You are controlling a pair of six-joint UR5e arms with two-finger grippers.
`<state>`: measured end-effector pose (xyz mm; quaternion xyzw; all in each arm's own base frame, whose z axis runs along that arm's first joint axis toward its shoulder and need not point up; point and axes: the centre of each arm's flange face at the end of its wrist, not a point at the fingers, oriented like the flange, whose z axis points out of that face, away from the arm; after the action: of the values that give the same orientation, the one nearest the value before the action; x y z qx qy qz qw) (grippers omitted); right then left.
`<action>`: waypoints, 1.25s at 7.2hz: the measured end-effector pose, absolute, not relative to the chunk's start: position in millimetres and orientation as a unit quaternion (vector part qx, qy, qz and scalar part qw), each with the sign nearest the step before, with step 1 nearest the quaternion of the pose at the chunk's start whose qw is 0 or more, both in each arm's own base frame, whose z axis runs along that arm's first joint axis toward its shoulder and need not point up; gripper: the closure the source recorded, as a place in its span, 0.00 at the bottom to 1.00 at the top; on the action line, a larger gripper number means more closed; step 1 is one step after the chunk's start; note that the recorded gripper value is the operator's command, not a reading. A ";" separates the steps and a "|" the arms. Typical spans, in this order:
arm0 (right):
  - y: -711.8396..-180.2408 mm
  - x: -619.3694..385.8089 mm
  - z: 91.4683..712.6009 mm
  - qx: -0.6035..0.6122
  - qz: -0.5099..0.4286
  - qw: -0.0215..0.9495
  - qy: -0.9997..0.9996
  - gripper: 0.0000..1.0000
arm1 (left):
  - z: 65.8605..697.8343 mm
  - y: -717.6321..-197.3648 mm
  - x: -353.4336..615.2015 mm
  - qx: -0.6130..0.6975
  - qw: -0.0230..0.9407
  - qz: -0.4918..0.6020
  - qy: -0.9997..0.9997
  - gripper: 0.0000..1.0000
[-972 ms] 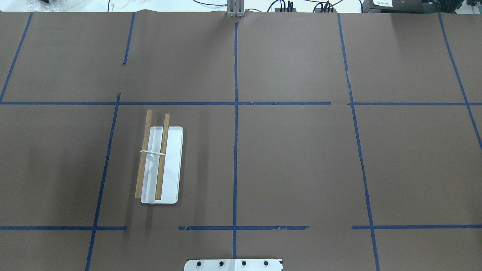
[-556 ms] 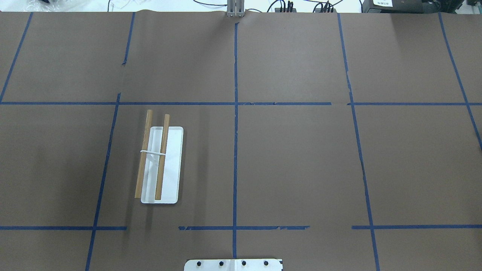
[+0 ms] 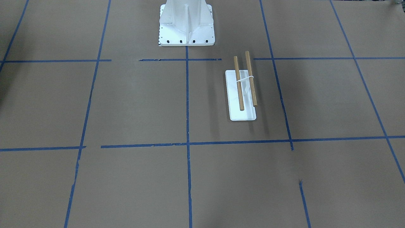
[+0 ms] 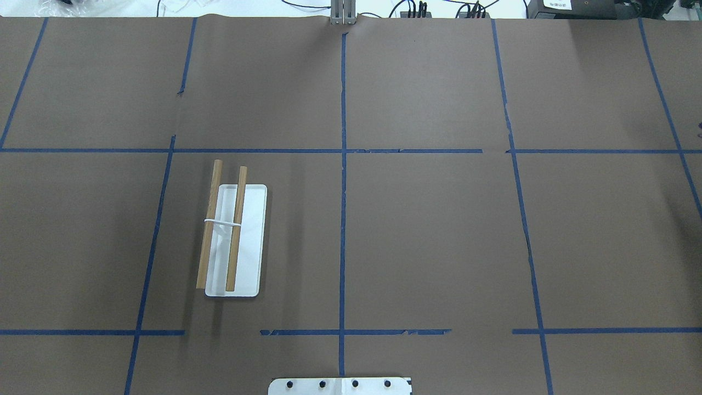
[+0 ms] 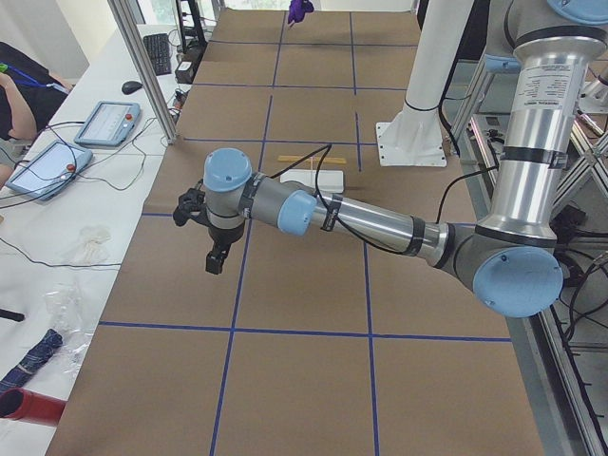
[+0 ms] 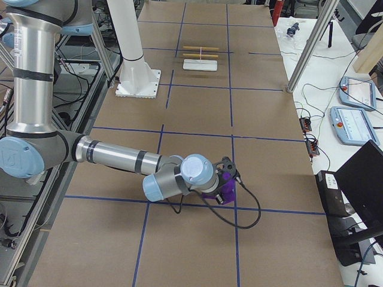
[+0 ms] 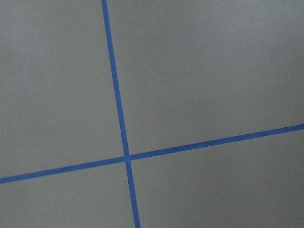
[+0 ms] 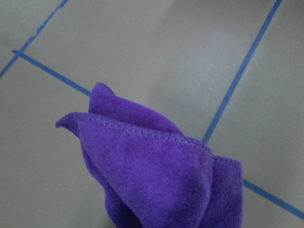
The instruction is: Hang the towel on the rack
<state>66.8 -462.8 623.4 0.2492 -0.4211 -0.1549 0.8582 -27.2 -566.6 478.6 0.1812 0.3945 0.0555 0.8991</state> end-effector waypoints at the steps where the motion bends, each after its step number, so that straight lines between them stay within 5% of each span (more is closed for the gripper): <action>1: -486.4 40.0 571.6 0.246 -0.130 0.853 -0.441 1.00 | 452.2 -579.5 -6.4 0.187 0.893 0.042 0.407 0.00; 5: -536.1 -102.2 381.4 0.187 -0.002 0.829 -0.527 1.00 | 368.9 -596.8 75.3 0.183 0.852 -0.045 0.489 0.00; 9: -504.6 -285.8 219.9 0.190 0.030 0.786 -0.587 1.00 | 268.8 -581.6 195.0 0.100 0.790 -0.111 0.594 0.00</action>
<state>-285.8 -504.6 219.9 0.1905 -0.5872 0.0297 0.7861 195.0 -581.6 268.8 0.0996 0.5943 -0.1107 0.7903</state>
